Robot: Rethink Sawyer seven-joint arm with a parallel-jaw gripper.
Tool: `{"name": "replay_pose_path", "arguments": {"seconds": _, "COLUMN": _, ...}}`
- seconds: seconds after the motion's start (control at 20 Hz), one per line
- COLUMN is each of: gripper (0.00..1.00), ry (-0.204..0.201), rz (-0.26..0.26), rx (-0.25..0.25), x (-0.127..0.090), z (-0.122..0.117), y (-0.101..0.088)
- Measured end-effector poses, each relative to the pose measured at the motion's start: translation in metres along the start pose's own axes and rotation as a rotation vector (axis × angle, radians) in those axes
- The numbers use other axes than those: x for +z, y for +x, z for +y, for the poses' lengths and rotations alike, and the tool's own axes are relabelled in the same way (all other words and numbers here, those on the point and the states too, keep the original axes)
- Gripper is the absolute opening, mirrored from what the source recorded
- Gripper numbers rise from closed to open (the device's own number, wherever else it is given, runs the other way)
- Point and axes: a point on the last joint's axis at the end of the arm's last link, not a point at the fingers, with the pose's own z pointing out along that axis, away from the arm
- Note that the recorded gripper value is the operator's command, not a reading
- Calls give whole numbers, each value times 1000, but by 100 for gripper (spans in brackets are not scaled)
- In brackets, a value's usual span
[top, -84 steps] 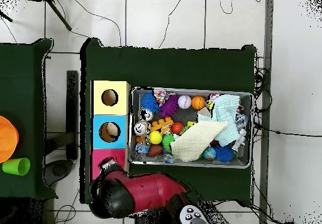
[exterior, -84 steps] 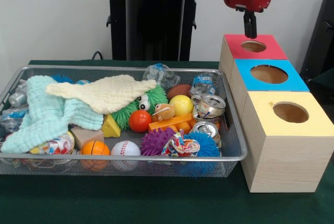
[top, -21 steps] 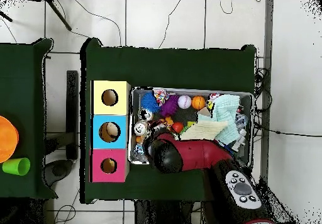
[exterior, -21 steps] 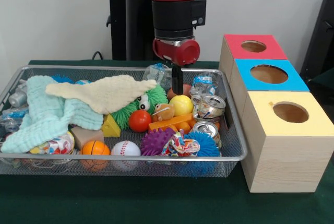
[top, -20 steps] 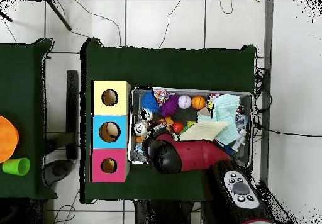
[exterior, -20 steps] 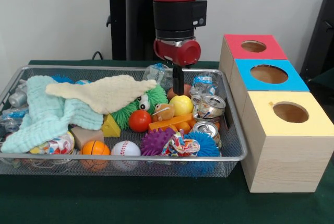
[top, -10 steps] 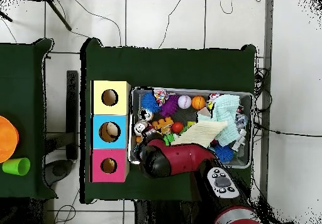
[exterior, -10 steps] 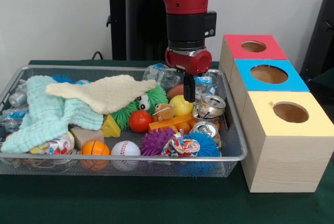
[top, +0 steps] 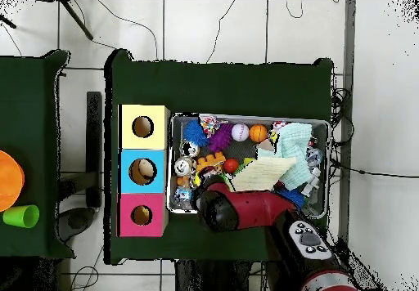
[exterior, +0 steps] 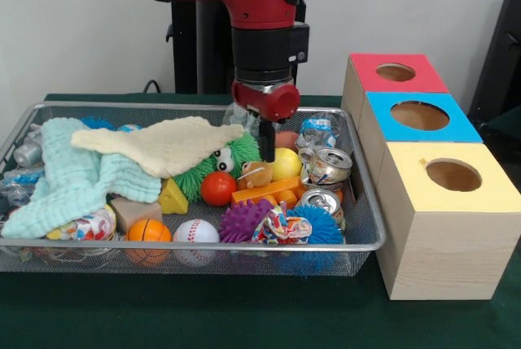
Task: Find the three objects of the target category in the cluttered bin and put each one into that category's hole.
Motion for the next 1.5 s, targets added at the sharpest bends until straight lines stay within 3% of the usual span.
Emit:
{"name": "replay_pose_path", "arguments": {"seconds": 0.1, "gripper": 0, "ry": -4, "rz": -5, "rx": 40, "x": -1, "z": -9, "y": -18}}
{"name": "replay_pose_path", "arguments": {"seconds": 0.15, "gripper": 100, "ry": -7, "rz": -9, "rx": 68, "x": -2, "z": -15, "y": -30}}
{"name": "replay_pose_path", "arguments": {"seconds": 0.45, "gripper": 100, "ry": -12, "rz": -14, "rx": 108, "x": -4, "z": -23, "y": -48}}
{"name": "replay_pose_path", "arguments": {"seconds": 0.6, "gripper": 100, "ry": -12, "rz": -14, "rx": 107, "x": -3, "z": -23, "y": -47}}
{"name": "replay_pose_path", "arguments": {"seconds": 1.25, "gripper": 100, "ry": -10, "rz": 15, "rx": -61, "x": 0, "z": 18, "y": 29}}
{"name": "replay_pose_path", "arguments": {"seconds": 1.5, "gripper": 100, "ry": -11, "rz": 18, "rx": -76, "x": 0, "z": 22, "y": 36}}
